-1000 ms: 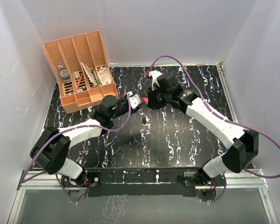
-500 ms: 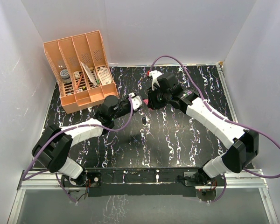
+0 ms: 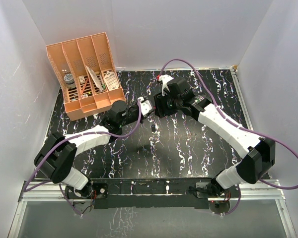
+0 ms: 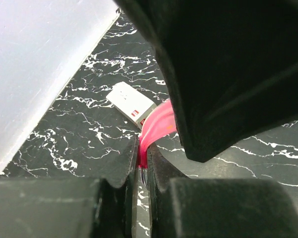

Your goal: Put the keys on the keyring

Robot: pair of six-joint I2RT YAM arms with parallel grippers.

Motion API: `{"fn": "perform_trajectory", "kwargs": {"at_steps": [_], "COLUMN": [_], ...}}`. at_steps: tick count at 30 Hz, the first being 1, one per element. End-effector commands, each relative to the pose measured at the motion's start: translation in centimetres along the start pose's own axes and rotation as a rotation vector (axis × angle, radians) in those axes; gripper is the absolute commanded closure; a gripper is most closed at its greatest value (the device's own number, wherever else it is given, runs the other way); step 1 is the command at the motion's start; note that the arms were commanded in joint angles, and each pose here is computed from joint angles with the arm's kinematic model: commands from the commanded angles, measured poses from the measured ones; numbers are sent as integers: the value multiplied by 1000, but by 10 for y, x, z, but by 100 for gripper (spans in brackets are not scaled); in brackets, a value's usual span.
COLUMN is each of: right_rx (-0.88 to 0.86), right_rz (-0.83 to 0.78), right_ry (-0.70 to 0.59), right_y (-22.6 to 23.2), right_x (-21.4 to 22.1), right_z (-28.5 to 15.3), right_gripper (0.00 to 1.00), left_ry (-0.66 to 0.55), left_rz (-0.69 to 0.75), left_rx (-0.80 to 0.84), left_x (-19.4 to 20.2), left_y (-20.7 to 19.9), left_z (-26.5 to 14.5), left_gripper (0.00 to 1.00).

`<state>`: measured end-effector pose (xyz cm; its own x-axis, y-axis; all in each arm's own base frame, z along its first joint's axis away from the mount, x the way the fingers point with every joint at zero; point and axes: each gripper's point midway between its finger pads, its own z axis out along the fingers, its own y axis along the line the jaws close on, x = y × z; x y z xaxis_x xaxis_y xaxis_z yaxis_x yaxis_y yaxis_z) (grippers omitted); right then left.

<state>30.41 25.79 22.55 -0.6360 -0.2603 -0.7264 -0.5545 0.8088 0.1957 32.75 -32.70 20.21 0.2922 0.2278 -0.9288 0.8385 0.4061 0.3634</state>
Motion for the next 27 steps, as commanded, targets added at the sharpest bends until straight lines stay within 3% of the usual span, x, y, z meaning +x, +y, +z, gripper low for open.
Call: {"fn": "perform_trajectory", "kwargs": {"at_steps": [1, 4, 12, 16, 21, 27], "right_rx": [41, 78, 150, 145, 63, -15], "right_rz": [6, 37, 117, 130, 127, 133], "right_ry": [-194, -284, -497, -541, -571, -575], "right_y": [-1, -10, -34, -36, -27, -16], "right_x": [-52, -72, -100, -99, -92, -92], "right_z": [-28, -44, -89, -92, -74, -64], "right_gripper": [43, 29, 26, 26, 27, 28], "left_ry": [-59, -44, -108, -172, -245, -221], "left_rz": [-80, -170, -395, -525, -617, -655], "left_rx": [-73, -177, -504, -633, -629, -637], "left_x": [-38, -40, -62, -78, -98, -99], "left_y": [18, 33, 78, 95, 93, 93], "left_z": [0, -6, -46, -69, -79, -83], "left_gripper": [100, 100, 100, 100, 100, 100]}}
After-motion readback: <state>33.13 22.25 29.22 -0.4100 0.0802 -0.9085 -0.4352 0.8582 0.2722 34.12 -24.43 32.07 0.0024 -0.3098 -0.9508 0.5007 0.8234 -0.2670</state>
